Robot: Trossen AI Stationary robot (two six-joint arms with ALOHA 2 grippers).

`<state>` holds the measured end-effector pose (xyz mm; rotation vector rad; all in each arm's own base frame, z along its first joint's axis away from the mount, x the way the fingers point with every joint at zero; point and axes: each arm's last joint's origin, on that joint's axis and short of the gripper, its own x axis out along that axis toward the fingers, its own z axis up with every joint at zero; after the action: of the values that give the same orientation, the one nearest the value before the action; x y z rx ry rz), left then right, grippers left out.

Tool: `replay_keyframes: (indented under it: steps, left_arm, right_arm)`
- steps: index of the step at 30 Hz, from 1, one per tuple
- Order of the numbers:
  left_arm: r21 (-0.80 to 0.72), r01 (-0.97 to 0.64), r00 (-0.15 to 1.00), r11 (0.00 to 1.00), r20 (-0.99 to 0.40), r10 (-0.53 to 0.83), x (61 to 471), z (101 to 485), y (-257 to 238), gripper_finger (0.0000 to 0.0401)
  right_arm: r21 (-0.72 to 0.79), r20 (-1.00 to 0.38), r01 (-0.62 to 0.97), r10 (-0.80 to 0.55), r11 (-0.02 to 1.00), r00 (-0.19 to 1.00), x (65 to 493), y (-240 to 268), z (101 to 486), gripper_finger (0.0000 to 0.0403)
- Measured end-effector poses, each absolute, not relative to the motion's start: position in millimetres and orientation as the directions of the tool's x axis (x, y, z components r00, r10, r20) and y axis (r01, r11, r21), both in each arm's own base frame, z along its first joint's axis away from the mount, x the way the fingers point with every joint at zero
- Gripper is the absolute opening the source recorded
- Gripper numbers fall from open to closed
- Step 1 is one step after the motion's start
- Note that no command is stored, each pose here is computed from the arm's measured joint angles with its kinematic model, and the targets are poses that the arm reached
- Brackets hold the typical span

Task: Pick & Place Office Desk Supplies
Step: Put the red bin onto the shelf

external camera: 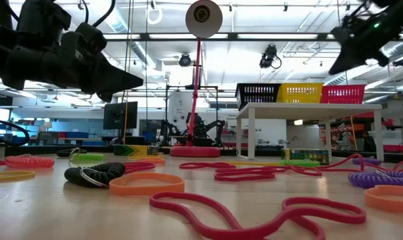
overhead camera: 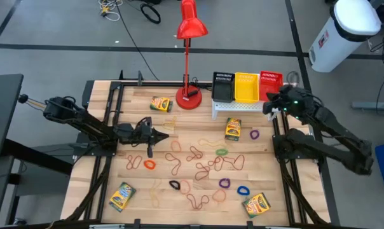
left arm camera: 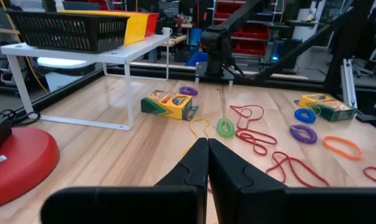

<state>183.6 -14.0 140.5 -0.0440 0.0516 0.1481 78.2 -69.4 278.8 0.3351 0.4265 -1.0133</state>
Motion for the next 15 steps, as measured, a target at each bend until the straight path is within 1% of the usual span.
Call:
replay_keyframes:
  steps: [3,6,9,12,15]
  left_arm:
    - [-0.048,-0.157,0.986,0.987,-0.058,0.154,184,140,-14,0.0011]
    - [-0.048,-0.158,0.986,0.986,-0.059,0.155,183,140,-14,0.0011]
    - [-0.048,-0.157,0.986,0.986,-0.059,0.155,183,140,-14,0.0011]
    - [-0.046,-0.155,0.986,0.987,-0.066,0.152,183,139,-14,0.0011]
    - [-0.044,-0.155,0.986,0.987,-0.073,0.152,183,139,-14,0.0011]
  right_arm:
    - [-0.023,-0.556,0.893,-0.748,0.45,0.362,96,-77,272,0.0001]
    - [-0.1,-0.581,0.908,-0.765,0.407,0.278,114,-87,274,0.0001]
    - [-0.133,-0.597,0.909,-0.764,0.395,0.244,128,-96,289,0.0]
    - [-0.187,-0.635,0.911,-0.753,0.368,0.174,136,-106,305,0.0]
    - [-0.209,-0.715,0.911,-0.691,0.355,0.105,138,-119,317,0.0]
